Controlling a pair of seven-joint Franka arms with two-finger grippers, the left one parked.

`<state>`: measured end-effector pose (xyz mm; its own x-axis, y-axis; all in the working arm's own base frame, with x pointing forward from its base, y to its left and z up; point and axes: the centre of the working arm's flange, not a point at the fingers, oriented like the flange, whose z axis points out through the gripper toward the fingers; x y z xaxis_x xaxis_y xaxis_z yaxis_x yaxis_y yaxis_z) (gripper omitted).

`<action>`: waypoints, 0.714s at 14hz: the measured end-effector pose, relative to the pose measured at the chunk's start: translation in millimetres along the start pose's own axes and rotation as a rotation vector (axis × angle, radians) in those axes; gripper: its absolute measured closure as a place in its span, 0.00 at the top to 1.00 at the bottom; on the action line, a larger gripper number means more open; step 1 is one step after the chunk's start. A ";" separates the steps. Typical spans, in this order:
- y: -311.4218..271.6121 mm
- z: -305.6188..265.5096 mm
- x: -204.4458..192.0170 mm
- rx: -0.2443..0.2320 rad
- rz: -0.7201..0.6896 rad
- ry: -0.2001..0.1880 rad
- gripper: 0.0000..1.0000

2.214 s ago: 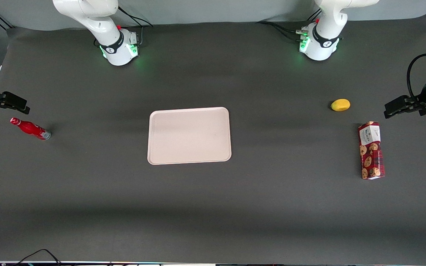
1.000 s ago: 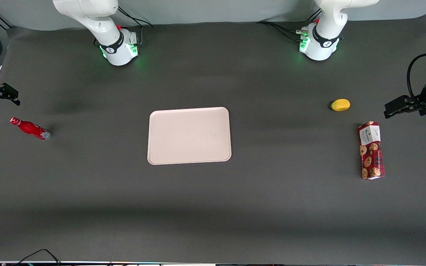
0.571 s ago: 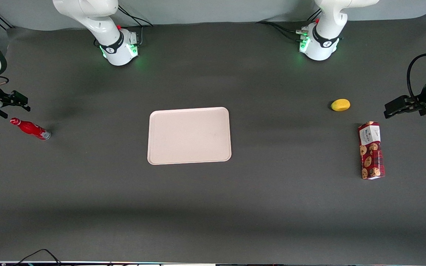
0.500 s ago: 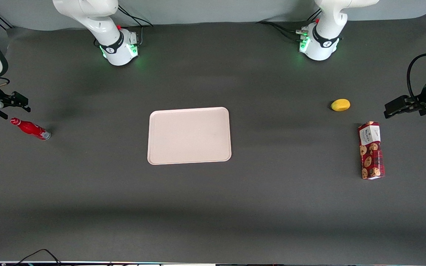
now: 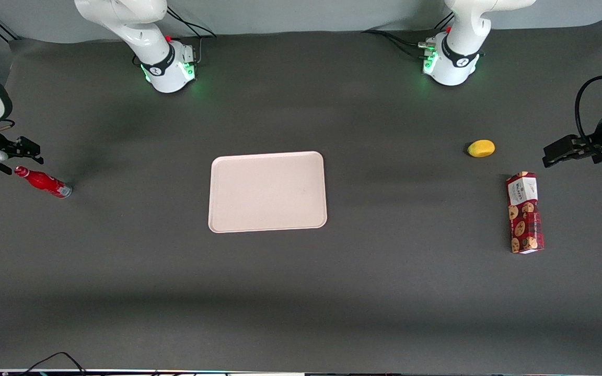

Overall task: Place coke bottle on tray
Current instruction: 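Lower the open right gripper onto the red Coca-Cola bottle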

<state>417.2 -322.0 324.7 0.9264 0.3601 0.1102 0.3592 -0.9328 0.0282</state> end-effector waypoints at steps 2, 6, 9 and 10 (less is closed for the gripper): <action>5.0 5.8 3.4 0.008 -0.006 -0.010 1.00; 8.1 10.8 5.7 0.009 -0.001 -0.019 1.00; 7.0 12.2 3.3 0.028 0.002 -0.027 1.00; 6.8 12.9 2.6 0.034 0.003 -0.030 1.00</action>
<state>423.5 -327.3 312.4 0.9303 0.3577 0.0806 0.3593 -0.9332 -0.0057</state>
